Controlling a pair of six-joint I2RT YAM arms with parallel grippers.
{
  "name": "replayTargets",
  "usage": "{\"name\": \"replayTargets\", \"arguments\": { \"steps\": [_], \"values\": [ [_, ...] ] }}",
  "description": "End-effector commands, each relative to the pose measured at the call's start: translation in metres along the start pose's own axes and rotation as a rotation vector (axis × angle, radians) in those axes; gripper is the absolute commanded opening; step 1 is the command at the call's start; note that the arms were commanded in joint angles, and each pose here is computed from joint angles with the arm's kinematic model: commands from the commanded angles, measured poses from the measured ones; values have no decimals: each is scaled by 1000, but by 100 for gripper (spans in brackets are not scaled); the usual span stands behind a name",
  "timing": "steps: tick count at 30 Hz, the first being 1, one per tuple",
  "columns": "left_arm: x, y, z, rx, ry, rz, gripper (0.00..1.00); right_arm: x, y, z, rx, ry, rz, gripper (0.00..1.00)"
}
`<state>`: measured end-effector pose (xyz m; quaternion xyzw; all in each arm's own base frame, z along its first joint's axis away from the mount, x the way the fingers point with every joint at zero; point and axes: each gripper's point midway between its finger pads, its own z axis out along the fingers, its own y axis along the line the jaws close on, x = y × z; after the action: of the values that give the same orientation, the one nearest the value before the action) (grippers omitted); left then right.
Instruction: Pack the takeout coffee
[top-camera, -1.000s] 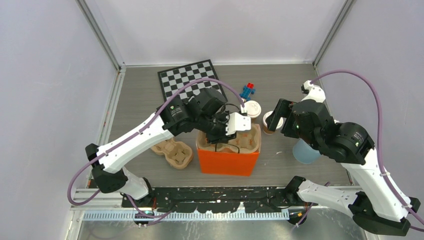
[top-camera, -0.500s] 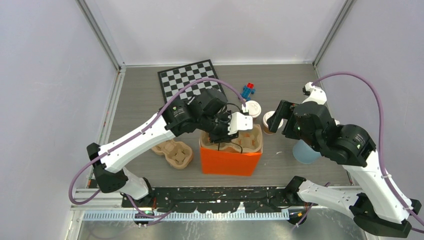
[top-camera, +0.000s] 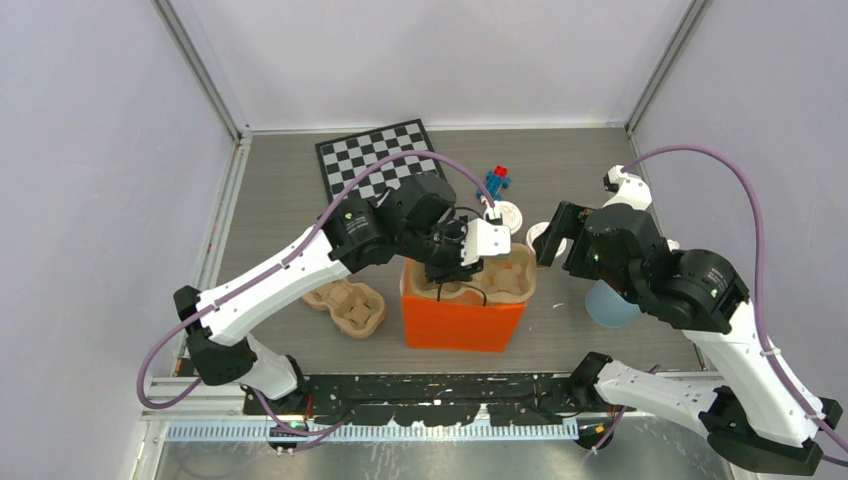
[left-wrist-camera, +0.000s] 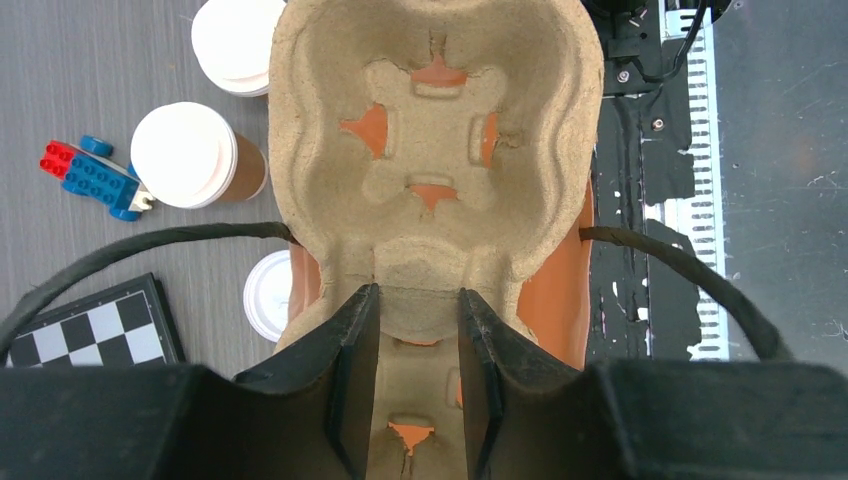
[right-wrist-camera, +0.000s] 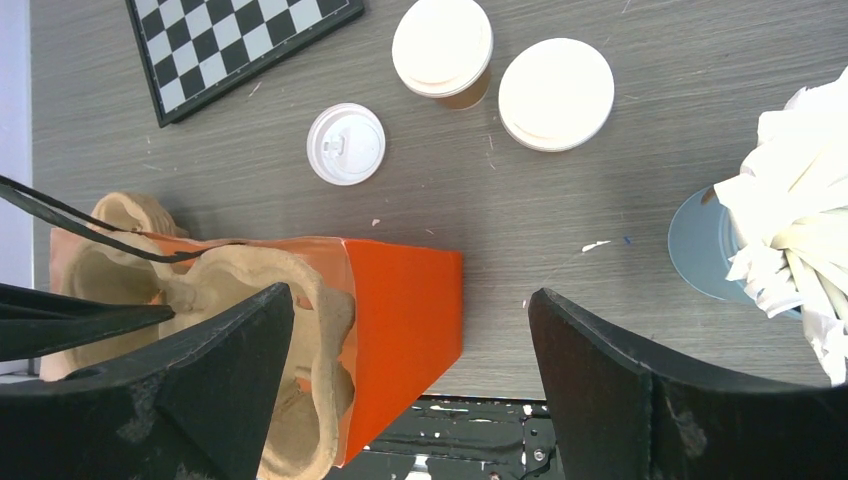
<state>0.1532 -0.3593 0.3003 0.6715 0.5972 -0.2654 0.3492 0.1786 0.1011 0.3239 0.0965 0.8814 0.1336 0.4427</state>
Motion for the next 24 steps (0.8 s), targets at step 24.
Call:
{"name": "replayTargets", "arguments": {
  "steps": [24],
  "values": [
    [44,5,4,-86,113,19,15,-10,5,2,-16,-49,24,91]
  ]
}}
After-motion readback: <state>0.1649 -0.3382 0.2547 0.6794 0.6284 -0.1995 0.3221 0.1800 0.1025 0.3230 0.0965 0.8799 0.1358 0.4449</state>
